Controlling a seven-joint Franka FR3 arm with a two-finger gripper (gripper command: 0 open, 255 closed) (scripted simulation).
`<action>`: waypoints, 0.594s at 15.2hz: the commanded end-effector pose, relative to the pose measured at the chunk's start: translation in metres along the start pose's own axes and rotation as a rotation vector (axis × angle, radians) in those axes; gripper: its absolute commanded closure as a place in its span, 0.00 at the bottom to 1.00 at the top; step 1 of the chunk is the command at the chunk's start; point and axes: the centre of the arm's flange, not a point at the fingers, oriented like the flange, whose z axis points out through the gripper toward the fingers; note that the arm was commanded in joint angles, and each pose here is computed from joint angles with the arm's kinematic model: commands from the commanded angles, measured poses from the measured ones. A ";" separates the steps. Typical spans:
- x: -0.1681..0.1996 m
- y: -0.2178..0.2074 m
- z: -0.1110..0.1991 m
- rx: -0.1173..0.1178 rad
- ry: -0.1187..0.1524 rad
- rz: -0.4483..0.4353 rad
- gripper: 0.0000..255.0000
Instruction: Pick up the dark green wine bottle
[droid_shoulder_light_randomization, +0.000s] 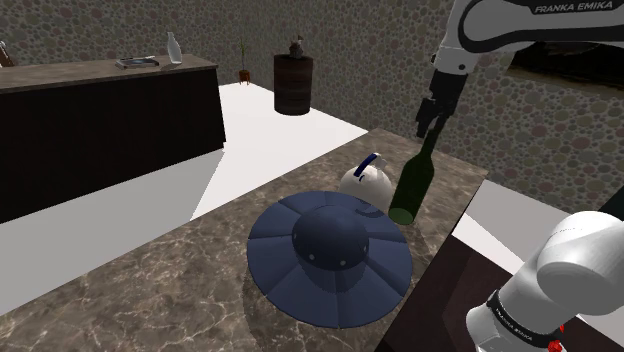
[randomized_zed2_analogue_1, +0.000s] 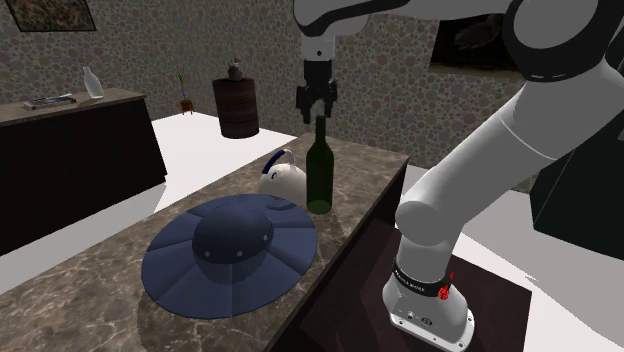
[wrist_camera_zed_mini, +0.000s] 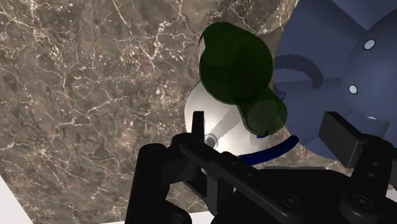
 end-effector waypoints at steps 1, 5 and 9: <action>0.000 0.002 0.011 0.000 0.001 0.000 0.00; 0.000 0.002 0.013 0.000 0.001 0.000 1.00; 0.000 0.002 0.013 0.000 0.001 0.000 1.00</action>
